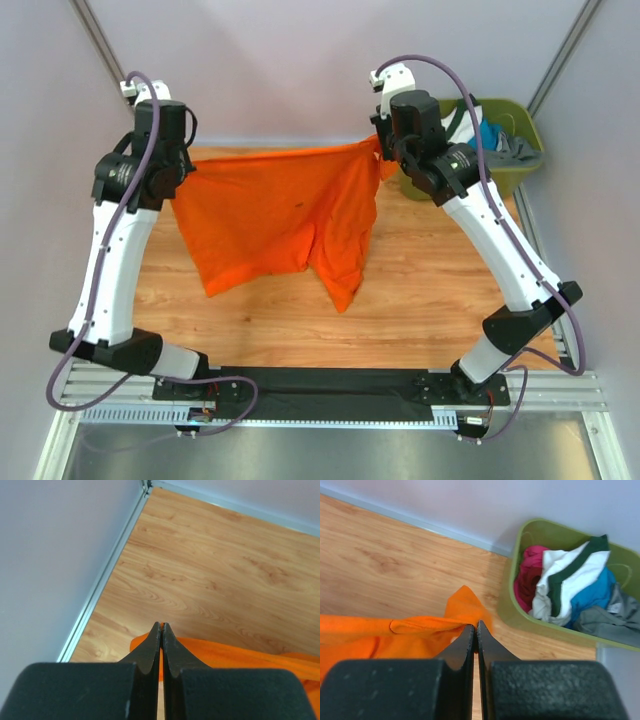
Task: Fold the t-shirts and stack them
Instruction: Flatten the tshirt out
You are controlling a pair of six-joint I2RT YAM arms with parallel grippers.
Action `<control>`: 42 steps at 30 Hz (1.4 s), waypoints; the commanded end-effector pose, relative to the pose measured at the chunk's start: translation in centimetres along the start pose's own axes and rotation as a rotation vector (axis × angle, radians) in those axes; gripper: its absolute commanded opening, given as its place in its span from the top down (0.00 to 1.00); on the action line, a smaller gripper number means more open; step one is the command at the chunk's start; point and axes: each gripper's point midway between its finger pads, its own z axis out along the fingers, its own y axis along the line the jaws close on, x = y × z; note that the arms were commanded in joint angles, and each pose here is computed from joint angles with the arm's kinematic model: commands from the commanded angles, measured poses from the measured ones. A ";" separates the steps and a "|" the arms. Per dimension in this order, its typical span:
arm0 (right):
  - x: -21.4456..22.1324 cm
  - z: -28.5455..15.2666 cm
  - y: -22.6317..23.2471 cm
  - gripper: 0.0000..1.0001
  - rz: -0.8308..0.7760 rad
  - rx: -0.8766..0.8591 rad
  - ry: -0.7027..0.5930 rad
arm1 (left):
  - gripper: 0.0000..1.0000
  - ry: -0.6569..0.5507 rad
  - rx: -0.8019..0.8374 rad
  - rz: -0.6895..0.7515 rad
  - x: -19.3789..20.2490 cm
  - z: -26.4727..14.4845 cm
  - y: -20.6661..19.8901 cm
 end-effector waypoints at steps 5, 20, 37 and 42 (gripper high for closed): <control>-4.7 -4.6 -5.4 1.00 -0.138 0.310 -0.119 | 1.00 -0.006 -0.012 0.034 -2.0 2.1 -1.4; 5.7 -8.2 0.4 1.00 -0.096 -0.021 0.211 | 1.00 0.101 -0.005 -0.038 3.3 -3.8 2.9; 22.1 0.7 22.6 0.81 0.043 -0.450 0.572 | 1.00 0.351 -0.286 -0.191 19.4 7.4 4.0; 23.5 0.6 22.9 0.36 0.068 -0.451 0.616 | 1.00 0.414 -0.331 -0.278 23.4 8.6 5.2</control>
